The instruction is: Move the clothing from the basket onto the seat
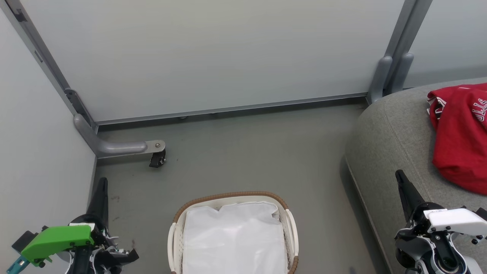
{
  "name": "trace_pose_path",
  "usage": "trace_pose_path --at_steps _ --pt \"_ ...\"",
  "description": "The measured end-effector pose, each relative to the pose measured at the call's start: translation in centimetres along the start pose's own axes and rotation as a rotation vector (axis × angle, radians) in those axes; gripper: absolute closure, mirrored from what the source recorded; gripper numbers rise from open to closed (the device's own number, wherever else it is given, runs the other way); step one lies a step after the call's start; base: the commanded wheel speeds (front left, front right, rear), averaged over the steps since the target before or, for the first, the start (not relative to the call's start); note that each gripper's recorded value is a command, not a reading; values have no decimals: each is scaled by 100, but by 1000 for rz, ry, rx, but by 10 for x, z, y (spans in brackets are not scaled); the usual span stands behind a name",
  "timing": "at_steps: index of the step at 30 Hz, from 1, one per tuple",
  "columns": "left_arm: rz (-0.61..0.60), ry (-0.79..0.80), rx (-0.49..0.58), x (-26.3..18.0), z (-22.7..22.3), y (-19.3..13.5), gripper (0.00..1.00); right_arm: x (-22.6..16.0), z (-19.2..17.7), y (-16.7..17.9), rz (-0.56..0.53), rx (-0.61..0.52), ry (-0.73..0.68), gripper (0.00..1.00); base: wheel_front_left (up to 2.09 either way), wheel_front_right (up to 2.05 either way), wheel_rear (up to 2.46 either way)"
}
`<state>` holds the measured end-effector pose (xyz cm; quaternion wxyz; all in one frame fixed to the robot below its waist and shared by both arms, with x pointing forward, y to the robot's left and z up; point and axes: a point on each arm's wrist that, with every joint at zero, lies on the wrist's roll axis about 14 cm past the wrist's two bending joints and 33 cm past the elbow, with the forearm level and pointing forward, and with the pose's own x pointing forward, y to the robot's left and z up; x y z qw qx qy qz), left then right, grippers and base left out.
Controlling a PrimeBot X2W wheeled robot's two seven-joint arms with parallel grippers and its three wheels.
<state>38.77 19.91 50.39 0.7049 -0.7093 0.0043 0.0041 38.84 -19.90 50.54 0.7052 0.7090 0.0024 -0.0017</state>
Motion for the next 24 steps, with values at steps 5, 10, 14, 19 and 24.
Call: trace_pose_path --at_steps 5,10,14,19,24 --pt "0 0 0 0 0 0 100 0 0 0 0 0 0 100 0 0 0" --pt "0 0 0 0 0 0 100 0 0 0 0 0 0 100 0 0 0" --pt "0 0 0 0 0 0 100 0 0 0 0 0 0 100 0 0 0" --pt "0 0 0 0 0 0 100 0 0 0 0 0 0 100 0 0 0" --pt "0 0 0 0 0 0 100 0 0 0 0 0 0 100 0 0 0"
